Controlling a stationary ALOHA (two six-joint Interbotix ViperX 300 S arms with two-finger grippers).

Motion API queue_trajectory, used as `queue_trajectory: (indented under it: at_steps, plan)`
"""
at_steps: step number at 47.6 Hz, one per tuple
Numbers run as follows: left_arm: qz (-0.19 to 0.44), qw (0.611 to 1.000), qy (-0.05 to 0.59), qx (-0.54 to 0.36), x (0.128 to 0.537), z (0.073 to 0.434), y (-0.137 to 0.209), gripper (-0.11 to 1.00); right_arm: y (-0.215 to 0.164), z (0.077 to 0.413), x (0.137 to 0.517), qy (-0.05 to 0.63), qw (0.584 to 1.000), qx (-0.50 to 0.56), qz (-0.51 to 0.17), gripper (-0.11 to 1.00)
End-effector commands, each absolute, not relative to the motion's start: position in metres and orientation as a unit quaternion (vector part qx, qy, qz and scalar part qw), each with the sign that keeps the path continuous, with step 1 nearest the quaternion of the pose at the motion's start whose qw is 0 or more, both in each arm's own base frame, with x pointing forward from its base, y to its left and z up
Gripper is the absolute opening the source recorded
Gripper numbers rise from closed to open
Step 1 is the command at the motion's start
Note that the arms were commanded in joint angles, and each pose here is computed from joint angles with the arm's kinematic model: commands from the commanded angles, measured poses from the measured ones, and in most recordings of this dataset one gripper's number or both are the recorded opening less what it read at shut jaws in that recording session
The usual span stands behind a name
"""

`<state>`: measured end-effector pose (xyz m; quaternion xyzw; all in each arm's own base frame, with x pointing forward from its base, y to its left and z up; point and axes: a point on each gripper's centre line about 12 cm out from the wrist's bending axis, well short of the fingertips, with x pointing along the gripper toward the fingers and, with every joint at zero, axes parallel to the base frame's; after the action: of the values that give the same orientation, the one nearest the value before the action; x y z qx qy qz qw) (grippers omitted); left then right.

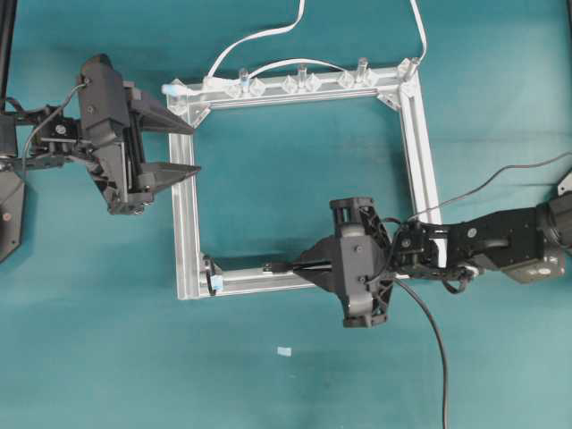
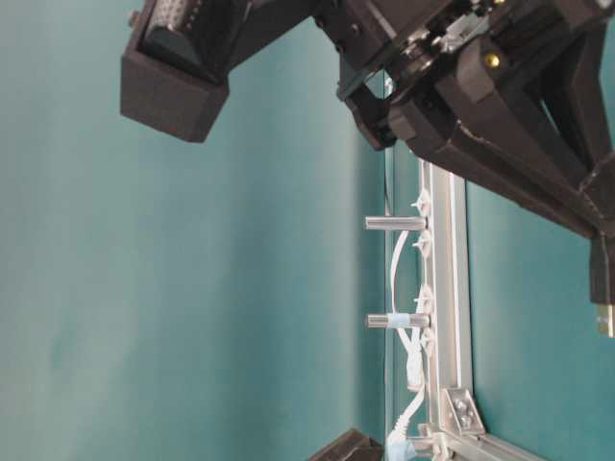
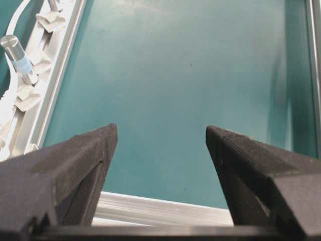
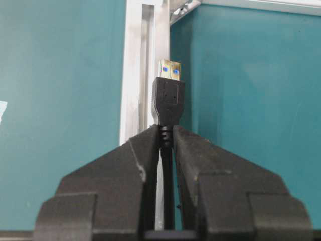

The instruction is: Insert the wire through the string loop located on the left side.

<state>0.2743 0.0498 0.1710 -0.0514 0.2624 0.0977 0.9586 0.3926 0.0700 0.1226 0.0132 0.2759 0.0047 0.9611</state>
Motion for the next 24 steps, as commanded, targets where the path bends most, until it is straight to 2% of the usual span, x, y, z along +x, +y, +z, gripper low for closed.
queue_trajectory:
  at_steps: [1,24]
  plan:
    - [0.095,0.962,0.251,-0.049,0.2766,0.1775,0.0489,0.80,0.0705,0.1446,0.3989,0.245,0.969,0.017,0.006,0.11]
    - [0.091,0.963,0.251,-0.048,0.2769,0.1775,0.0467,0.80,0.0698,0.1473,0.4011,0.234,0.972,0.017,0.002,0.11]
